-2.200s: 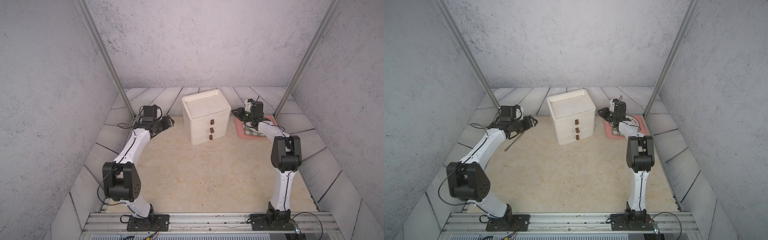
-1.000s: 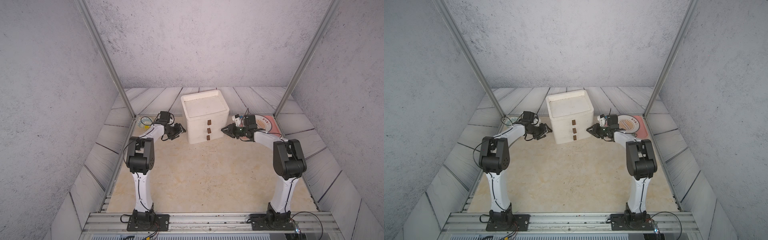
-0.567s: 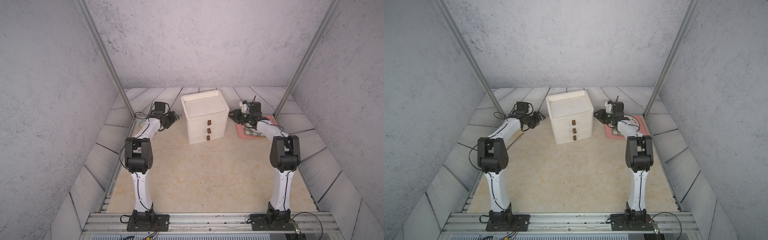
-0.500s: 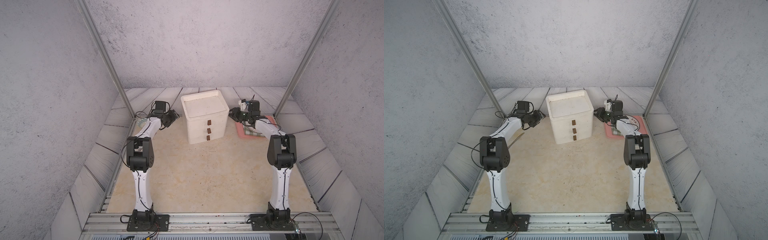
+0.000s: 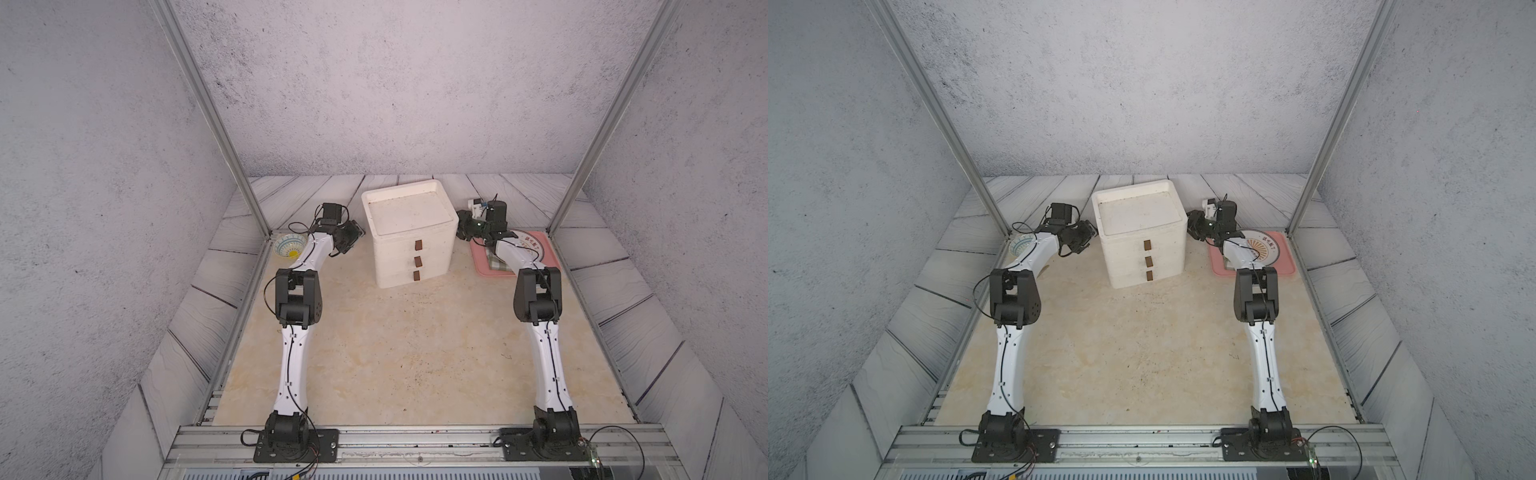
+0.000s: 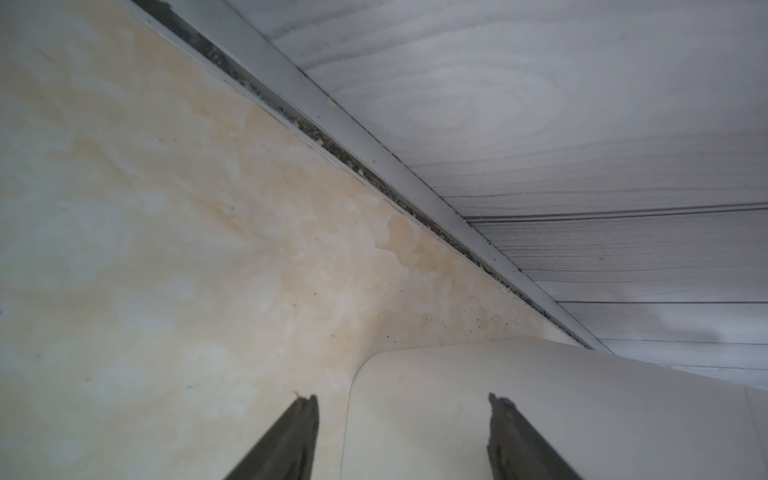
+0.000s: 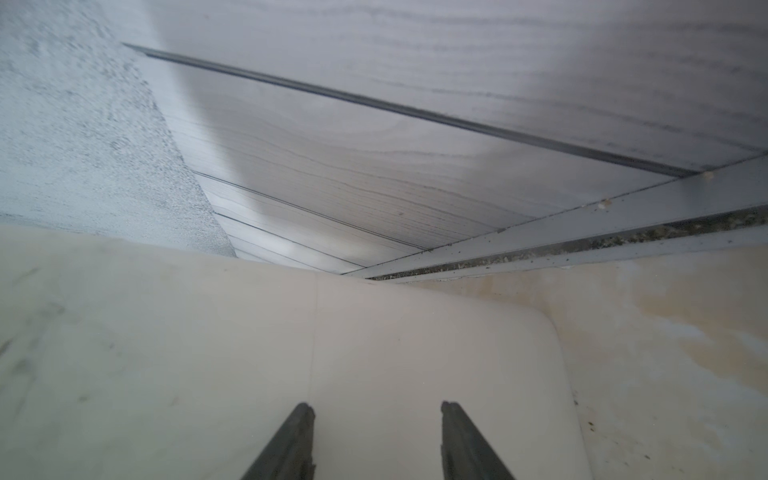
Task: Please put the sticky notes in the drawer by color
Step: Adjust the storage box at the center of the board.
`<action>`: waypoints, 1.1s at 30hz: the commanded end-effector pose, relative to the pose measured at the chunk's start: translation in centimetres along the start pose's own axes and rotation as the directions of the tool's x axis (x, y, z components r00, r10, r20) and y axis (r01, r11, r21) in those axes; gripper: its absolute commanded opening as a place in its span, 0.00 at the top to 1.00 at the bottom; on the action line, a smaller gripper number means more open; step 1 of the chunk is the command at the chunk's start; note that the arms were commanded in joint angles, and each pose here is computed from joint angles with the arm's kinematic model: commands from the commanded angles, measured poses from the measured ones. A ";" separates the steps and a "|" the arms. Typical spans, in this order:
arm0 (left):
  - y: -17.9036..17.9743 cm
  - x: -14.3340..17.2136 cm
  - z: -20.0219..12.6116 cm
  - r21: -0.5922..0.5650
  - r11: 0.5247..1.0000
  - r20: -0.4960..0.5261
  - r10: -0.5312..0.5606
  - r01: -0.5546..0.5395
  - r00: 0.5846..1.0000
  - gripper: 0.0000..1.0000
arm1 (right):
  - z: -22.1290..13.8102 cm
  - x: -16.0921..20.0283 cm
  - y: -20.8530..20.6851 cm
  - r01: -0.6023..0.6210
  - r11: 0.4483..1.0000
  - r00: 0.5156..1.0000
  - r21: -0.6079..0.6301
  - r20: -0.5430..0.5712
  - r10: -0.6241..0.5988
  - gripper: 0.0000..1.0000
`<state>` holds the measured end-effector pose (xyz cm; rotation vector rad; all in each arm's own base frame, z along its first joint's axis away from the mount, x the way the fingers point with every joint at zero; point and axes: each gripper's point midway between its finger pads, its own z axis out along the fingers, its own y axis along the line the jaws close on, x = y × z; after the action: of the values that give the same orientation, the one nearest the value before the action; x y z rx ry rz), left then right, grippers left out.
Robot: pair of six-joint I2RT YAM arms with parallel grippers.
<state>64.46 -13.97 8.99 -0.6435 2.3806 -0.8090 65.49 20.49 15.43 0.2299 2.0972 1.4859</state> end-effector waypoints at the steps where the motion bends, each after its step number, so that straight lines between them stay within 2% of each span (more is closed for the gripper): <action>1: -2.2 3.9 1.2 0.045 0.998 -0.111 0.040 -0.035 0.993 0.31 | 2.7 6.4 1.5 0.045 0.997 0.984 -0.064 -0.172 -0.055 0.48; 13: -5.3 8.5 0.6 0.109 0.989 -0.194 0.116 -0.096 0.974 0.30 | -0.2 14.0 6.2 0.175 0.982 0.964 -0.066 -0.190 -0.184 0.48; 23: -7.6 11.8 -5.0 0.182 0.977 -0.185 0.147 -0.113 0.972 0.30 | -3.2 18.7 7.7 0.180 0.982 0.957 -0.055 -0.222 -0.188 0.48; 30: -7.3 15.8 -7.3 0.206 0.971 -0.225 0.167 -0.121 0.960 0.30 | -4.7 21.6 7.1 0.183 0.982 0.950 -0.035 -0.252 -0.186 0.48; 33: -6.4 16.3 -8.3 0.182 0.973 -0.235 0.186 -0.145 0.954 0.30 | -5.9 22.2 6.5 0.207 0.978 0.947 0.015 -0.253 -0.197 0.48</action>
<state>53.91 -13.74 11.42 -0.6449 2.4278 -0.7929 49.87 19.48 11.61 0.2325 2.2651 1.1681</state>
